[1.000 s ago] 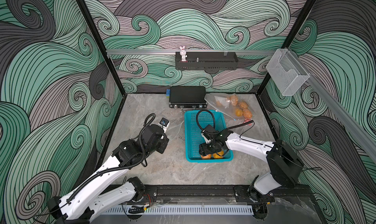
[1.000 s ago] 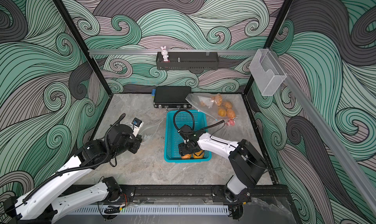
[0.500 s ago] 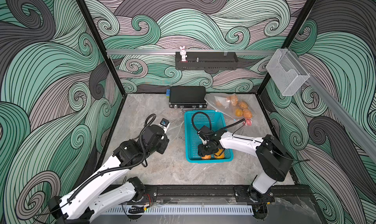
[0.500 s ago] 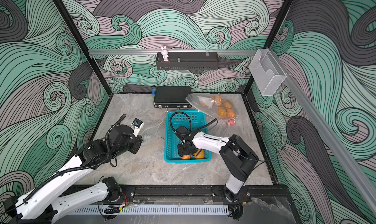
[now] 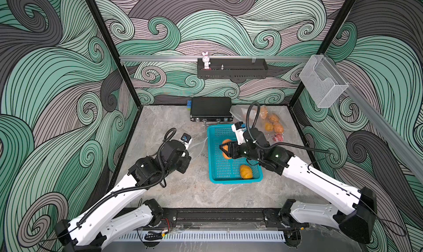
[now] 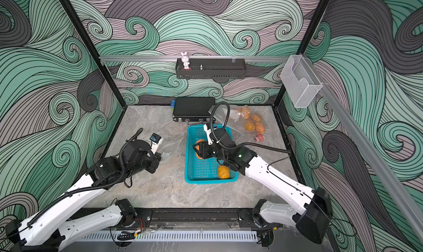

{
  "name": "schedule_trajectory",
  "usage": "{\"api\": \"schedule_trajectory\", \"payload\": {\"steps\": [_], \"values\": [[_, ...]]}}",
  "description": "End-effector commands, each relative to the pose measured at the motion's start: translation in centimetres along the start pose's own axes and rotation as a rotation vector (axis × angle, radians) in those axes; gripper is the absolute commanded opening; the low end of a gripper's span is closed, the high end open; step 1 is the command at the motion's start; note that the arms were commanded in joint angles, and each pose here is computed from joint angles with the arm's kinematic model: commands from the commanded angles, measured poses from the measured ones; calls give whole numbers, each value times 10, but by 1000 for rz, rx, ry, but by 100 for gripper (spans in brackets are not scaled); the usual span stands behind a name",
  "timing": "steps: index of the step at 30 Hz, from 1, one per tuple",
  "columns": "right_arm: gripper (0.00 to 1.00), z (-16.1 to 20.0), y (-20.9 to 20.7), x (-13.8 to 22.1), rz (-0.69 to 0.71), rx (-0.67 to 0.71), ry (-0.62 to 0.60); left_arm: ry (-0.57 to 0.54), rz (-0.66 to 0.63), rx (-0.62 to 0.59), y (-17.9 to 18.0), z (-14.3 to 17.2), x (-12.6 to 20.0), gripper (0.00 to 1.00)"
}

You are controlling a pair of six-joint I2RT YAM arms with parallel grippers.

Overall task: Put the potatoes into a zipper bag and zip it
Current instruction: Pick up the potato from the basket, then place the potato into the zipper food storage bag.

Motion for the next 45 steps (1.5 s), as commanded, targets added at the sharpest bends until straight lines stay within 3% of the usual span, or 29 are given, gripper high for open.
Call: {"api": "schedule_trajectory", "payload": {"steps": [1,12,23,37,45], "values": [[55,-48,49,0,-191,-42,-193,-45,79,56,-8,-20,16,0],[55,-74,94,-33,-240,-31,-401,-8,109,166,-12,-32,28,0],[54,-58,101,-46,-248,23,-507,6,130,270,-17,-43,24,0],[54,-42,97,-55,-281,34,-565,-65,147,391,-9,-62,40,0],[54,-28,98,-67,-287,107,-543,-87,156,426,-4,-67,45,0]]}}
Point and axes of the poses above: each gripper's point midway between its finger pads, its own x axis back along the fingers, its own y axis along the line the jaws close on, z = x × y, the point moved 3 cm from there along x, back along the fingers
